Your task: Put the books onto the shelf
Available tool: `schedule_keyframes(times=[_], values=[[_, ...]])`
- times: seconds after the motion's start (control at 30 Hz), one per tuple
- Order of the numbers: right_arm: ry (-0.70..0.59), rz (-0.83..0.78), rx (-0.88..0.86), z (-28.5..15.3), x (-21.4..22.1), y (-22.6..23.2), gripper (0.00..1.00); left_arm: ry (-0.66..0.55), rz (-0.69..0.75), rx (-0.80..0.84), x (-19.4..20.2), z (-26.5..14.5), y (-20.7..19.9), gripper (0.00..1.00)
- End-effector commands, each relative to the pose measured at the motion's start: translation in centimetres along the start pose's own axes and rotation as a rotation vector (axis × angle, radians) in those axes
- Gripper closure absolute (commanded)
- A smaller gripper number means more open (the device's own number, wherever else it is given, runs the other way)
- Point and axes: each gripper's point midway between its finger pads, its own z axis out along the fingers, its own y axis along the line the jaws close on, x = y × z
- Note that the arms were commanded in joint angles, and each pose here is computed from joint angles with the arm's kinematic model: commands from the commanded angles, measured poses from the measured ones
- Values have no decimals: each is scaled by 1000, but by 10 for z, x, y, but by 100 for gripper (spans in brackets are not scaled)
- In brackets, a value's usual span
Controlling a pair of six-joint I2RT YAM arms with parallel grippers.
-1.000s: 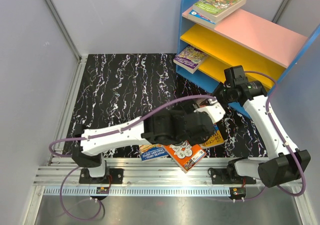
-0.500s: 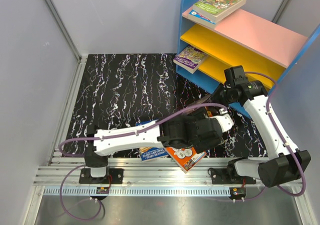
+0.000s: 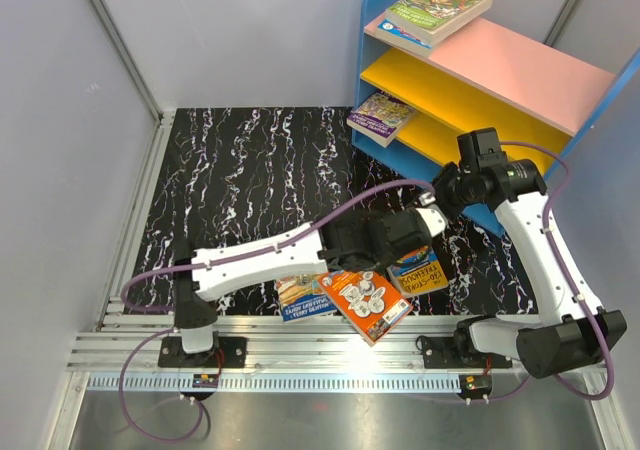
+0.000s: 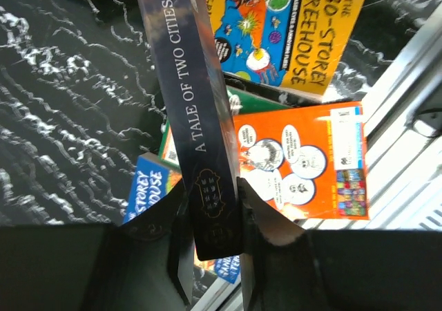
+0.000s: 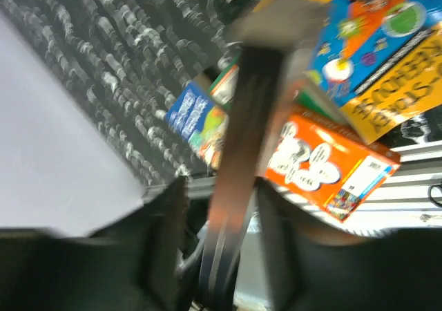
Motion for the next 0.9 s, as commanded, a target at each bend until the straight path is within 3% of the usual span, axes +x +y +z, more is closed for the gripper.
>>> schedule_keyframes(times=[0.0, 0.03, 0.07, 0.1, 0.33, 0.47, 0.5, 0.57, 0.6, 0.73, 0.87], values=[[21, -80, -230, -56, 20, 46, 48, -123, -174, 138, -22, -9, 12, 100], [-12, -88, -236, -63, 14, 49, 35, -126, -223, 188, -21, -8, 17, 100], [-27, -94, -232, -65, 12, 50, 14, -129, -273, 218, -12, -13, 21, 100], [-40, -93, -216, -69, 10, 48, 2, -166, -309, 297, -18, -16, 16, 100], [-253, -134, -174, -118, -20, 51, 0, -303, -645, 558, -8, -21, 73, 100], [-287, -146, -201, -131, -21, 53, 0, -431, -818, 735, -15, -29, 107, 100], [-283, -146, -201, -130, -20, 52, 0, -512, -783, 815, -27, -41, 112, 100], [-264, -144, -194, -126, -17, 49, 0, -532, -863, 882, -28, -39, 129, 100], [-257, -143, -189, -124, -16, 48, 0, -607, -822, 919, -40, -47, 136, 100], [-242, -140, -182, -119, -11, 41, 0, -653, -774, 1077, -59, -61, 147, 100], [-243, -147, -173, -119, -11, 39, 0, -653, -812, 1134, -78, -49, 162, 100]])
